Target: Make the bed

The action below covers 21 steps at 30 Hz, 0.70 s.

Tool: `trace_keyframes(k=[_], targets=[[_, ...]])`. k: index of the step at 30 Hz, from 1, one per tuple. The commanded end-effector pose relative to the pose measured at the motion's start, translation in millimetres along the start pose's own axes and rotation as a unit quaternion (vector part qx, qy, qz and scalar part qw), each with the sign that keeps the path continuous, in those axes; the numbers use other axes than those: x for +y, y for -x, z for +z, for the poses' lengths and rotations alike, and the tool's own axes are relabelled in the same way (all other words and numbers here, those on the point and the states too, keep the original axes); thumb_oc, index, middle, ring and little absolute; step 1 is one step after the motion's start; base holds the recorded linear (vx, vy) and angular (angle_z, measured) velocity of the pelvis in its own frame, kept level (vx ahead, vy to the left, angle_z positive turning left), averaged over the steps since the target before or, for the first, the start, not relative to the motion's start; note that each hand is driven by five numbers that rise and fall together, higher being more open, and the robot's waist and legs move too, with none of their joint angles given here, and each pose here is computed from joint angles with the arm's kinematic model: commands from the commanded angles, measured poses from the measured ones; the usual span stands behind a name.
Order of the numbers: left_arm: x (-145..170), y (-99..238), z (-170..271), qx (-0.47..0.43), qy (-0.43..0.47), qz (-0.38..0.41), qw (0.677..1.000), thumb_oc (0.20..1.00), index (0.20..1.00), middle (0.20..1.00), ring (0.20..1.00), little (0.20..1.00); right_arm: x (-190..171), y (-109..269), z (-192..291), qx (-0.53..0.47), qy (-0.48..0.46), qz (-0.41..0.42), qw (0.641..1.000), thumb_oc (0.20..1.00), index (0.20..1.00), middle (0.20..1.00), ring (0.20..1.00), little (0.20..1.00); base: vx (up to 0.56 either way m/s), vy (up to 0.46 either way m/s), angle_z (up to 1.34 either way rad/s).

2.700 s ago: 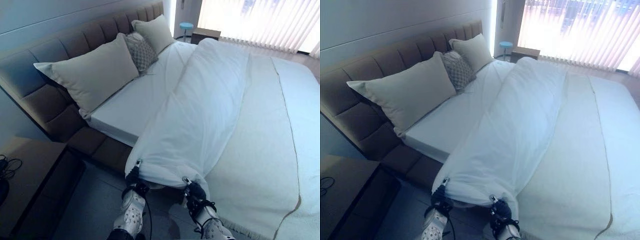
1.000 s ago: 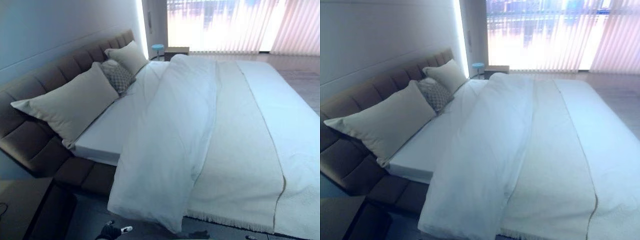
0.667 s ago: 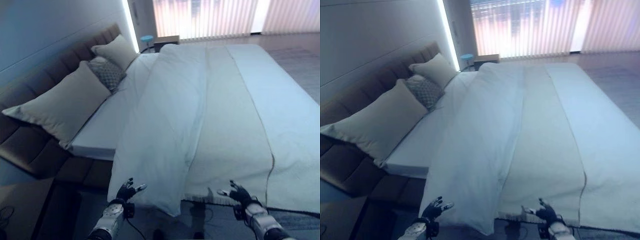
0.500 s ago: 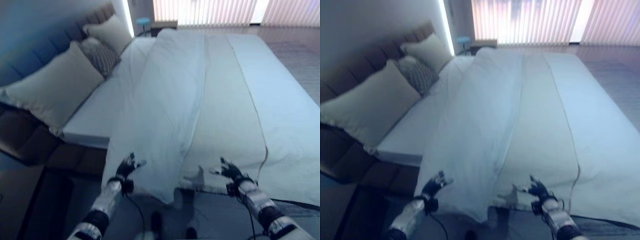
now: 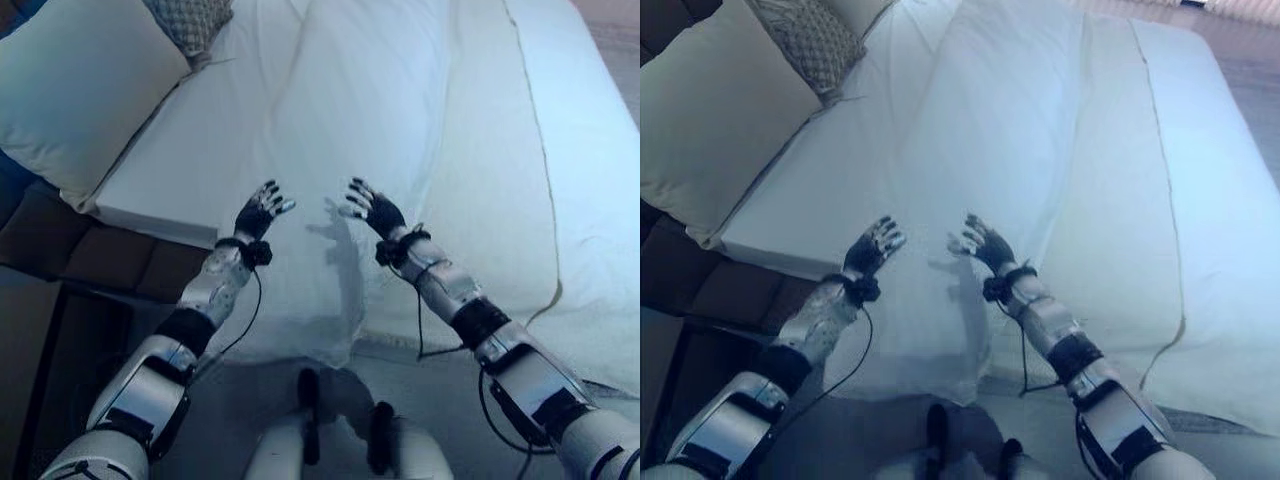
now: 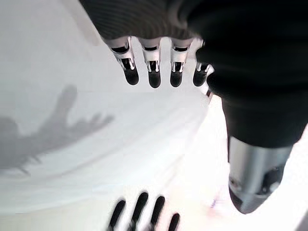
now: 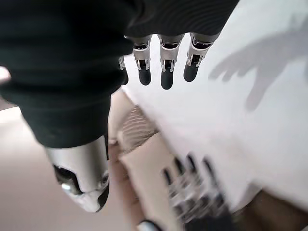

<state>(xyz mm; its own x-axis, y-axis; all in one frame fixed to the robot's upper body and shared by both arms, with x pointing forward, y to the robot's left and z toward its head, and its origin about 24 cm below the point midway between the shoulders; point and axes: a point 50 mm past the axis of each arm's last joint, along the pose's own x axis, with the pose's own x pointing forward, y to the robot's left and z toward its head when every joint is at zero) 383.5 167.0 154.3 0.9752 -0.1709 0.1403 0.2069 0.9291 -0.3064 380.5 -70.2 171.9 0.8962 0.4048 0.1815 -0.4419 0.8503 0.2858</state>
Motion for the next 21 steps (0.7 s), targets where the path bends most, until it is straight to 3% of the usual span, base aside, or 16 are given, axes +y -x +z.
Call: trace_keyframes(k=[1, 6, 13, 17, 21], targets=[[-43.0, -23.2, 37.9, -0.065, 0.073, -0.075, 0.992, 1.000, 1.000, 1.000, 1.000, 1.000, 21.2, -18.4, 38.2, -0.076, -0.115, 0.035, 0.990, 1.000, 1.000, 1.000, 1.000, 1.000, 0.05, -0.063, -0.15], [-77.3, -36.3, 65.6, -0.093, 0.087, -0.119, 0.985, 1.000, 1.000, 1.000, 1.000, 1.000, 29.0, -27.1, 71.5, -0.120, -0.133, 0.041, 0.983, 1.000, 1.000, 1.000, 1.000, 1.000, -0.04, -0.113, 0.52], [-83.4, -48.3, 98.4, -0.116, 0.103, -0.110, 0.982, 1.000, 1.000, 1.000, 1.000, 1.000, 25.4, -42.6, 99.8, -0.131, -0.117, 0.003, 0.984, 1.000, 1.000, 1.000, 1.000, 1.000, -0.01, -0.102, 0.05], [-83.7, -54.1, 121.8, -0.138, 0.079, -0.087, 0.984, 1.000, 1.000, 1.000, 1.000, 1.000, 16.3, -48.2, 112.4, -0.124, -0.103, -0.032, 0.986, 1.000, 1.000, 1.000, 1.000, 1.000, -0.03, -0.060, 0.02], [-59.8, -56.4, 134.1, -0.142, 0.063, -0.027, 0.987, 1.000, 1.000, 1.000, 1.000, 1.000, -4.0, -48.3, 120.7, -0.107, -0.062, -0.091, 0.988, 1.000, 1.000, 1.000, 1.000, 1.000, 0.03, -0.001, 0.09]])
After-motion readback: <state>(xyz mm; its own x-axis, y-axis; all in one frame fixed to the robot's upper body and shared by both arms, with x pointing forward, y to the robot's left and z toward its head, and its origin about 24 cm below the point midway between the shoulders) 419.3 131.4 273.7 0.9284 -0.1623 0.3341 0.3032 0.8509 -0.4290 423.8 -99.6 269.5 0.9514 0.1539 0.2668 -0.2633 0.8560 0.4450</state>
